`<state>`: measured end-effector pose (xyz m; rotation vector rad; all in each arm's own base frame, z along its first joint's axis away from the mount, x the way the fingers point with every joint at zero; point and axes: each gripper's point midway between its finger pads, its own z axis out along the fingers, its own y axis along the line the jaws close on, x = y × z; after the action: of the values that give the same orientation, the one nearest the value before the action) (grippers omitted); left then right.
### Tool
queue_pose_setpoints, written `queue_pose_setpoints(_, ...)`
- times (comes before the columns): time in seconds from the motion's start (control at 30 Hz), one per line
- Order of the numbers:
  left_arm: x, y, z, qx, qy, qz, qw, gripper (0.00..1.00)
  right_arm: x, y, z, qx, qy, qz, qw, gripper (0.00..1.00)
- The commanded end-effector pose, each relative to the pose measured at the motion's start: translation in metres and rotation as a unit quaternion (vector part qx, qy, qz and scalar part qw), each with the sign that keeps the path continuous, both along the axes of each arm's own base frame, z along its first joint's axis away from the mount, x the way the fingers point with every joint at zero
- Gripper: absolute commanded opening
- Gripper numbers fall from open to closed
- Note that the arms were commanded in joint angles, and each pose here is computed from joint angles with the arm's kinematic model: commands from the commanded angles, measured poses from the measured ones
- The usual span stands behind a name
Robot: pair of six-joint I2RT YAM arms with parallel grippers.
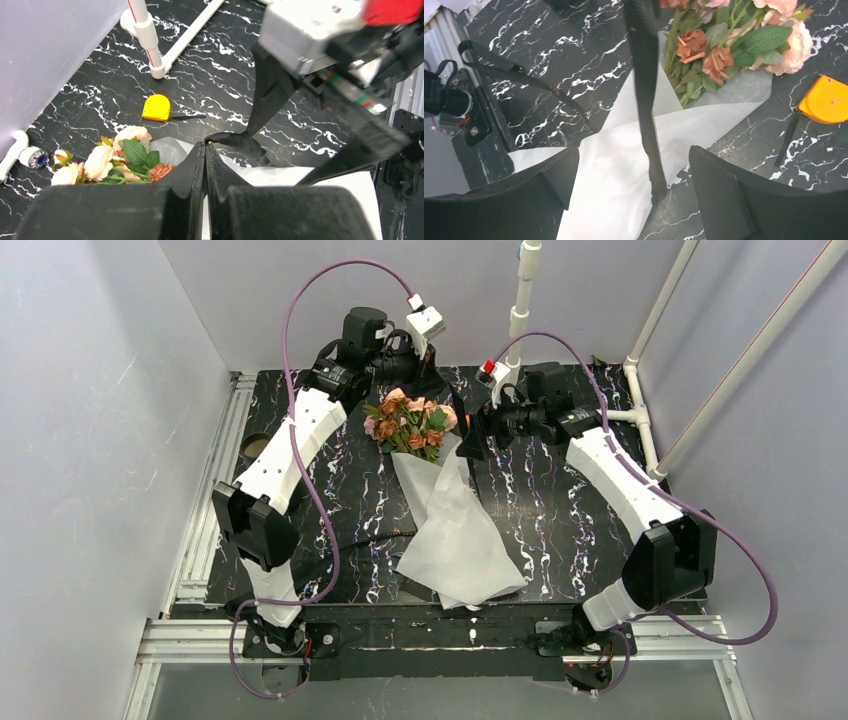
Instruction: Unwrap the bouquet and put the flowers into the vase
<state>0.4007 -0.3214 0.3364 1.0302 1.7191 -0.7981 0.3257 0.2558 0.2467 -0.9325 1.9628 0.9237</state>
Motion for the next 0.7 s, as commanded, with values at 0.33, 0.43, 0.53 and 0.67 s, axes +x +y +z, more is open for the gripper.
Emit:
queue_pose_setpoints(0.33,-0.009,0.007,0.032,-0.042,-0.013,0.028,0.999,0.02,0.045,0.011,0.042,0.044,-0.055,-0.05,0.996,0.01)
queue_pose_setpoints(0.43,-0.008,0.015,0.025,-0.054,-0.007,0.045,0.997,0.39,0.049,0.012,0.069,0.066,-0.078,-0.065,0.993,0.01)
queue_pose_setpoints(0.53,-0.012,0.02,0.017,-0.061,-0.011,0.043,0.997,0.67,0.052,0.01,0.095,0.089,-0.099,-0.083,0.988,0.01)
queue_pose_setpoints(0.67,-0.031,0.019,-0.005,-0.052,-0.038,-0.004,0.998,0.84,0.057,0.007,0.133,0.126,-0.132,-0.112,0.977,0.01)
